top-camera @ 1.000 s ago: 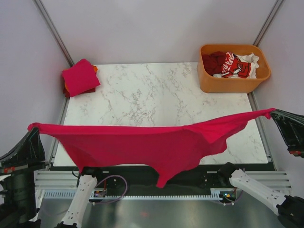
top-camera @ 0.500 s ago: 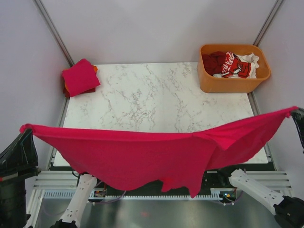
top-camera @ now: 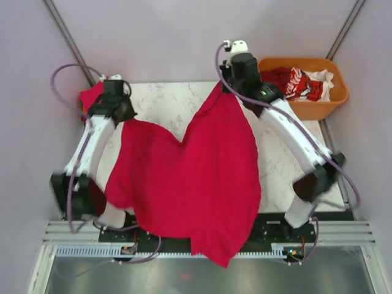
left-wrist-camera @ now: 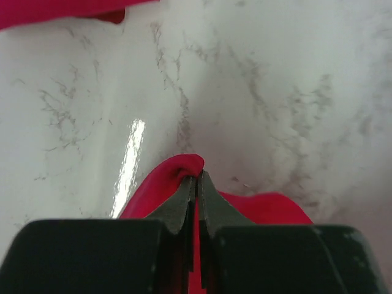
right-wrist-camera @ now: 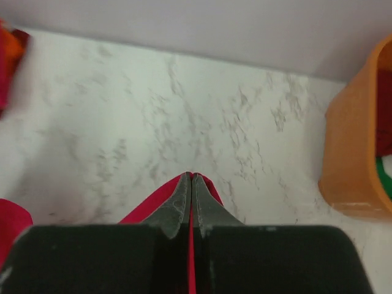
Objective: Fold and stack the t-shirts
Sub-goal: Flatten the tshirt out
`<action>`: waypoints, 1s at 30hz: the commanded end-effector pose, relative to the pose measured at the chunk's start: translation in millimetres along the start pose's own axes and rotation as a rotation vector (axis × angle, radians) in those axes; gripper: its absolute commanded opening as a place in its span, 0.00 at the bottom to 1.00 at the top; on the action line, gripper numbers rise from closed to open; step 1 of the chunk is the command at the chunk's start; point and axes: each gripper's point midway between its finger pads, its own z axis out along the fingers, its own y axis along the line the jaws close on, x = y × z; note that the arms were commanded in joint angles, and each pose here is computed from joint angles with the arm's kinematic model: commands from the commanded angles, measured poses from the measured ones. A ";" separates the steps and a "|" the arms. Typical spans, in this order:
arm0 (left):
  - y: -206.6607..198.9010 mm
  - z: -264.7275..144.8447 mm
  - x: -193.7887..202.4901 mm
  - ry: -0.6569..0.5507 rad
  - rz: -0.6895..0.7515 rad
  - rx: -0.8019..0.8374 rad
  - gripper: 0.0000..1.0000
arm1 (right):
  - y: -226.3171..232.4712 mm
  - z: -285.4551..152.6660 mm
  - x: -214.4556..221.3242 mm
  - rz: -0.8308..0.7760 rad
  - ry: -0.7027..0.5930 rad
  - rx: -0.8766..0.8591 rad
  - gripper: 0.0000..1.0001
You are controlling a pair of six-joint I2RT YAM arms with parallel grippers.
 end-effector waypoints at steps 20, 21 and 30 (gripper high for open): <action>62.0 8.9 -19.0 0.022 -0.107 -0.183 0.99 | -39.2 68.3 141.9 0.235 0.290 -0.021 0.98; 65.7 10.9 3.1 0.068 -0.101 -0.191 0.99 | -29.5 60.7 150.8 0.258 0.306 -0.064 0.98; 58.3 1.9 78.4 0.158 -0.168 -0.088 0.96 | 38.5 54.8 233.4 0.367 0.463 -0.393 0.86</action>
